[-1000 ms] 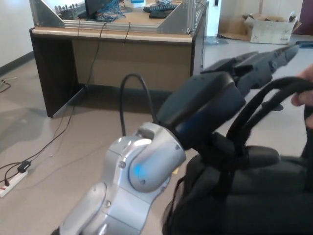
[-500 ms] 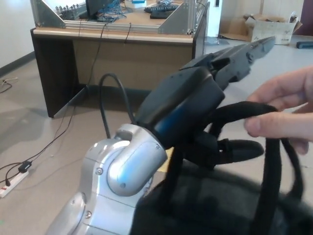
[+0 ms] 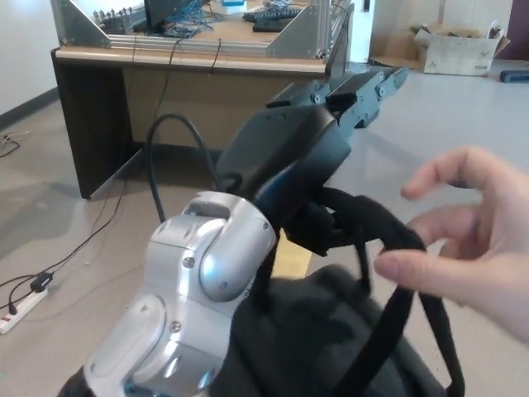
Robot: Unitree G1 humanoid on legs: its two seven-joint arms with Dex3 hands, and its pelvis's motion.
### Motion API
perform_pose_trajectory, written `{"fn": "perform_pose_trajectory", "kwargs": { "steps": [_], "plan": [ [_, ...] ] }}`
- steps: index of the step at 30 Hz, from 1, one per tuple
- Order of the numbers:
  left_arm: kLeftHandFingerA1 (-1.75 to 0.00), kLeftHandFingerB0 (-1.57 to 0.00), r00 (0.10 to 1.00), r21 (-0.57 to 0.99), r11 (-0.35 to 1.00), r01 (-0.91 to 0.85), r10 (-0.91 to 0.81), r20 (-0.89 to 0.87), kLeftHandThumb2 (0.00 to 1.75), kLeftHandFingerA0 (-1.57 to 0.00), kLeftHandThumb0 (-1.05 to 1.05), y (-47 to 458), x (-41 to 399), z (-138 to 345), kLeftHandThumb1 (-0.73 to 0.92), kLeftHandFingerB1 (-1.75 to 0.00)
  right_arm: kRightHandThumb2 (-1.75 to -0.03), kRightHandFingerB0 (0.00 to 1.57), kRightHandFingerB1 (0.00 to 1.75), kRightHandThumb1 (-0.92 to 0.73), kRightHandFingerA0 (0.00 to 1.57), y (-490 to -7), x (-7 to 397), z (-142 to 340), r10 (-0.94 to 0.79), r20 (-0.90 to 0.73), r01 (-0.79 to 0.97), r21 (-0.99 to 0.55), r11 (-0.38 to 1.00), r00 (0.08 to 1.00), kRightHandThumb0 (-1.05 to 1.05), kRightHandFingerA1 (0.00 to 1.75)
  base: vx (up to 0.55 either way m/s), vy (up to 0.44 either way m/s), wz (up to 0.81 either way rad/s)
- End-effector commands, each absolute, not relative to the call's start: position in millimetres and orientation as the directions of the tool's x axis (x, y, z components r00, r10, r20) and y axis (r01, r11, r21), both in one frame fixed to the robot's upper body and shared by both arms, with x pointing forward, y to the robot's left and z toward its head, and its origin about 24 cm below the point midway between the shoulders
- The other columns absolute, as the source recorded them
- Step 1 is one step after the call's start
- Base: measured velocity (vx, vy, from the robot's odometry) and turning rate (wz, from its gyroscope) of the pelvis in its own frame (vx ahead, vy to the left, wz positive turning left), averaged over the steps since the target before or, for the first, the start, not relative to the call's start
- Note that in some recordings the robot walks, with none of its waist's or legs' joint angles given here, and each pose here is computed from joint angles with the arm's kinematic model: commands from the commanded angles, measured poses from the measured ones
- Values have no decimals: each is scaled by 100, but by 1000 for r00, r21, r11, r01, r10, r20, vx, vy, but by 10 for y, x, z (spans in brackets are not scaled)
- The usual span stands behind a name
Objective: A person hands over a black lunchbag to the robot and the robot uses its left hand to grab the strips of the lunchbag, the gives it back to the person.
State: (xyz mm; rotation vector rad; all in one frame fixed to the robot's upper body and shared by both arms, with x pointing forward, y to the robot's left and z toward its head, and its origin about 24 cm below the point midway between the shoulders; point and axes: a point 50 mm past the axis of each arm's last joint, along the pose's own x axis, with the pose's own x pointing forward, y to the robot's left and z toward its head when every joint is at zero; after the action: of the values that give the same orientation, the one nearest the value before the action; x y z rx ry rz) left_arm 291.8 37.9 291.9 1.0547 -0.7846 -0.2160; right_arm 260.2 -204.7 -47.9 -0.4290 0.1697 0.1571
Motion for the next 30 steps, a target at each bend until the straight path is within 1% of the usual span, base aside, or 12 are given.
{"fn": "perform_pose_trajectory", "kwargs": {
  "steps": [1,2,3,5,6,10,11,12,17,18,25,30],
  "plan": [
    [-163,-68,388,535,693,-483,-378,840,57,-78,-25,175,2986,2856,58,-155,-92,37,54,-53,46,-2081,2524,-535,108,-231,-196,-399,896,967,-50,60,0,0,0],
    [-175,-65,366,492,735,-468,-345,864,55,-77,-20,143,2999,2841,63,-170,-92,38,55,-53,47,-2086,2516,-536,109,-230,-197,-404,893,967,-49,60,0,0,0],
    [-175,-60,353,464,762,-452,-325,877,55,-78,-19,128,3008,2843,65,-175,-92,38,55,-53,46,-2088,2514,-535,109,-229,-196,-405,893,967,-49,60,0,0,0],
    [-175,-61,345,400,813,-423,-264,901,58,-83,-18,122,3017,2881,65,-168,-92,38,55,-53,44,-2104,2517,-535,109,-234,-197,-395,897,966,-50,59,0,0,0],
    [-175,-57,338,380,819,-429,-245,909,57,-82,-17,129,3025,2895,65,-175,-92,38,54,-54,44,-2107,2524,-530,110,-235,-197,-393,898,966,-50,59,0,0,0],
    [-175,-59,299,314,830,-461,-188,935,57,-82,-17,183,3049,2965,65,-175,-92,39,54,-54,44,-2124,2556,-512,112,-240,-203,-400,894,964,-52,58,0,0,0],
    [-175,-58,285,289,830,-478,-165,944,57,-80,-23,233,3064,3010,68,-175,-61,48,42,-71,49,-2131,2583,-495,113,-240,-205,-403,892,964,-51,45,0,0,0],
    [-175,-58,295,280,842,-461,-152,943,57,-79,-23,272,3064,3026,69,-175,-92,40,55,-54,46,-2123,2579,-506,113,-245,-206,-393,896,963,-52,59,0,0,0],
    [-175,-59,268,209,872,-442,-94,959,56,-81,-14,400,3043,3079,66,-175,-92,41,55,-54,45,-2129,2514,-552,113,-260,-211,-386,898,959,-51,59,0,0,0],
    [-175,-61,238,183,865,-467,-76,968,56,-80,-13,461,3042,3106,65,-175,-61,50,44,-70,51,-2142,2496,-555,114,-255,-212,-401,891,960,-50,46,0,0,0],
    [-175,-64,153,95,817,-569,-8,988,57,-85,-14,906,3020,3227,64,-173,-61,52,43,-70,56,-2191,2480,-555,96,-255,-198,-411,890,962,-57,49,0,0,0],
    [-175,-65,79,24,763,-646,36,996,58,-86,-19,1349,2916,3285,68,-175,-61,52,44,-70,55,-2187,2487,-552,98,-255,-198,-406,892,962,-52,48,0,0,0]
  ]
}}
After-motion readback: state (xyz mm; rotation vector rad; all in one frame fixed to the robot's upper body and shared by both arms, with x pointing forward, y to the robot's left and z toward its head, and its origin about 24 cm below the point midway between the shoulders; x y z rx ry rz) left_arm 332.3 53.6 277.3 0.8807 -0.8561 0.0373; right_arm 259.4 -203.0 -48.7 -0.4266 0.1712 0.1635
